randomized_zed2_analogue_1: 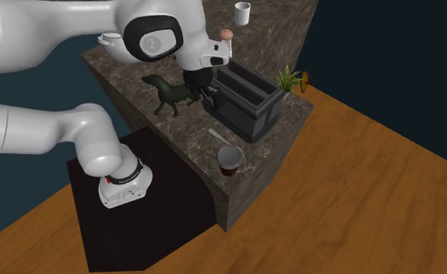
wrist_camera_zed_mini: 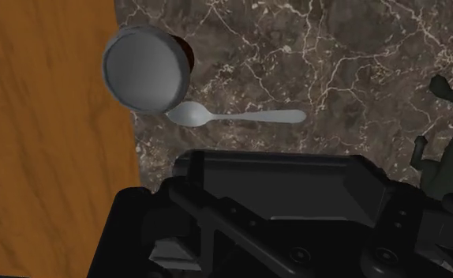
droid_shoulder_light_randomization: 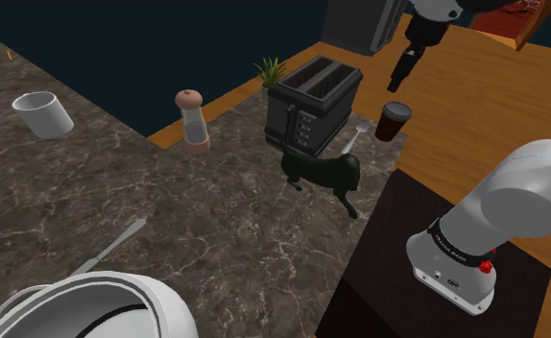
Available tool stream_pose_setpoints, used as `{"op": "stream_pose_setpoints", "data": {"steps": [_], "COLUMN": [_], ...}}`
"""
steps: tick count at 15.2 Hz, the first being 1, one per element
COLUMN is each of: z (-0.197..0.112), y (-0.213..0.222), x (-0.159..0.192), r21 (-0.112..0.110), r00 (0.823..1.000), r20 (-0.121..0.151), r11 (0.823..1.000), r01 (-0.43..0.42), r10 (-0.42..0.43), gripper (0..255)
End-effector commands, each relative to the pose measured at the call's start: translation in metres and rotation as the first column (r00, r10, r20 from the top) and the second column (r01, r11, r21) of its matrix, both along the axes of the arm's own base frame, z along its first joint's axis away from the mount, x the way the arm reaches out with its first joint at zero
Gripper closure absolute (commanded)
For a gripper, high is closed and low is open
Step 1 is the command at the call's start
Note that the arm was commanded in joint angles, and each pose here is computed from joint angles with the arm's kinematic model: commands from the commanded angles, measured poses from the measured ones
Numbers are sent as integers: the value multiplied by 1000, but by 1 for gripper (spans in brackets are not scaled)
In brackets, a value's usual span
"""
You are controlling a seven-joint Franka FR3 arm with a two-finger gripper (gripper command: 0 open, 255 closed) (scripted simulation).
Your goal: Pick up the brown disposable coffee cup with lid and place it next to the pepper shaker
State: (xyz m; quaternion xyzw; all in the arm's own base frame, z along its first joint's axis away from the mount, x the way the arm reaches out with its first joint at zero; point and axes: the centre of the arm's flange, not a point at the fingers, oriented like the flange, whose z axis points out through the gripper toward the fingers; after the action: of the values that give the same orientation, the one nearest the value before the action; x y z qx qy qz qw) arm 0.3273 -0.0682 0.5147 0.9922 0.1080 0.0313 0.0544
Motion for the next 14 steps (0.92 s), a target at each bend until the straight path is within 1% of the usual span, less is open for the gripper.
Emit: {"op": "stream_pose_setpoints", "data": {"steps": [1,6,11,14], "z": [-15,-60,-104,-118], "y": [-19,-65,-110,-113], "x": [7,25,44,45], "r21": [-5,-12,-19,-19], "r00": [1000,995,987,986], "r20": [-10,-37,-65,-67], "r11": [1000,996,989,988], "r01": [-27,-88,-149,-153], "r10": [27,88,148,151], "gripper": [0,0,0,0]}}
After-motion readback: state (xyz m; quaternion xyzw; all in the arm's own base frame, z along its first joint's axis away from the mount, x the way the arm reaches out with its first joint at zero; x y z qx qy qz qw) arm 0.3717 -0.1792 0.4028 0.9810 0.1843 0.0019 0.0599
